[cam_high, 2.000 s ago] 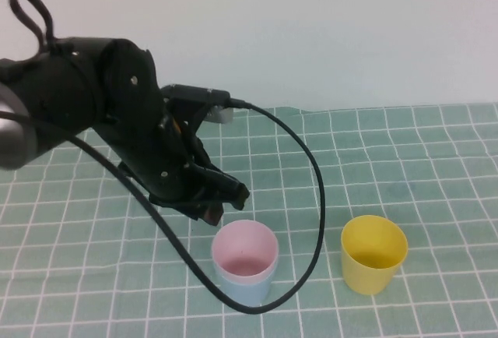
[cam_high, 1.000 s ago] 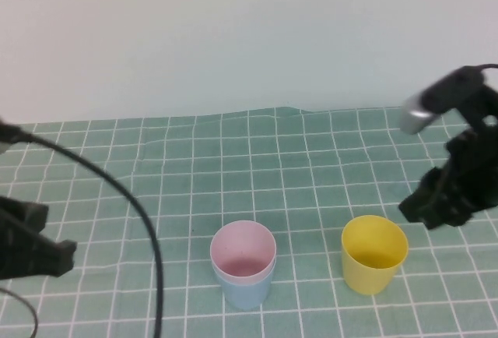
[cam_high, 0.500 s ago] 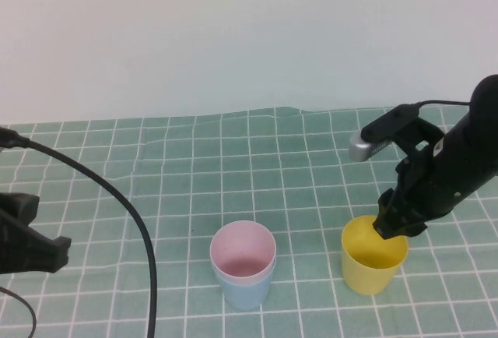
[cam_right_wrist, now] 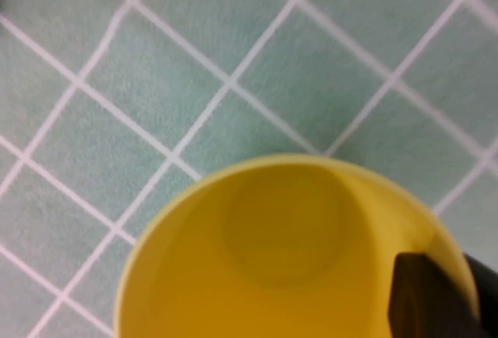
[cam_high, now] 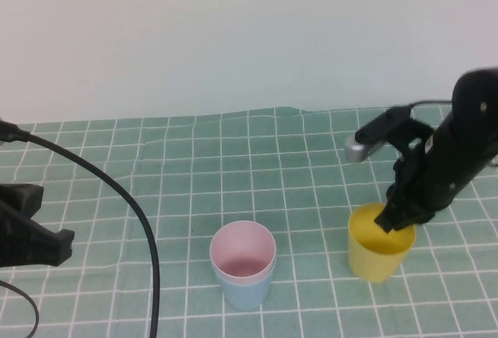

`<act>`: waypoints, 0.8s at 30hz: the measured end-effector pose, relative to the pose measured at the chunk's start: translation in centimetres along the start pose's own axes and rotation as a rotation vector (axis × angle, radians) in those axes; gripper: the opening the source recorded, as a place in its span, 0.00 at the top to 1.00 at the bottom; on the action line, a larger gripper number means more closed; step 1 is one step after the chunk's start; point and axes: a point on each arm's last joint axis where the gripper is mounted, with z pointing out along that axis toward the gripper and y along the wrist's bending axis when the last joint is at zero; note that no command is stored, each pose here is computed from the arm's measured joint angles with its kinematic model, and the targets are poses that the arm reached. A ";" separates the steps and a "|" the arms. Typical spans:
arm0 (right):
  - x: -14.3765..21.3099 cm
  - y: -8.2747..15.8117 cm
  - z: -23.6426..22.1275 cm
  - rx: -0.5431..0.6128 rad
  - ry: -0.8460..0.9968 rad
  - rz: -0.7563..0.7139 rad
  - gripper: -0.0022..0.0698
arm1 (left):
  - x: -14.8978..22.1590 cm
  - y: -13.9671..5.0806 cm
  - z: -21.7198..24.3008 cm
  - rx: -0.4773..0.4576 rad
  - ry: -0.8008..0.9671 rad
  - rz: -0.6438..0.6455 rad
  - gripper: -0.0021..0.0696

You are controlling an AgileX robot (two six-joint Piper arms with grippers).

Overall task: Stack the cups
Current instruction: Pick up the yellow cup, then place the yellow cup on the pink cup

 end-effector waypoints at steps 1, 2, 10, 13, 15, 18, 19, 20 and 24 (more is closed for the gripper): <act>-0.4 0.0 -0.6 0.004 -0.002 -0.001 0.93 | 0.0 0.0 0.0 0.000 0.000 -0.002 0.97; -0.8 0.0 -1.6 0.006 -0.008 0.004 0.93 | 0.0 0.0 0.0 0.000 0.000 -0.002 0.97; -5.4 6.4 -11.1 0.009 -0.157 -0.156 0.93 | 0.0 0.0 0.0 -0.004 -0.001 -0.014 0.97; -6.8 10.0 -11.7 -0.017 -0.189 -0.241 0.93 | 0.0 0.0 0.0 0.001 0.001 -0.028 0.97; -7.7 11.6 -11.1 -0.034 -0.186 -0.269 0.93 | 0.0 0.0 0.0 0.001 0.001 -0.030 0.97; -8.9 12.1 -9.5 -0.045 -0.156 -0.270 0.93 | 0.0 0.0 0.0 0.000 0.000 -0.030 0.97; -9.2 12.1 -8.7 -0.047 -0.135 -0.268 0.93 | 0.0 0.0 0.0 0.003 0.001 -0.033 0.97; -9.4 12.0 -8.0 -0.047 -0.111 -0.267 0.93 | 0.0 0.0 0.0 0.004 0.002 -0.035 0.97; -9.8 12.0 -6.1 -0.053 -0.054 -0.264 0.93 | 0.1 0.1 0.0 0.002 0.006 -0.048 0.97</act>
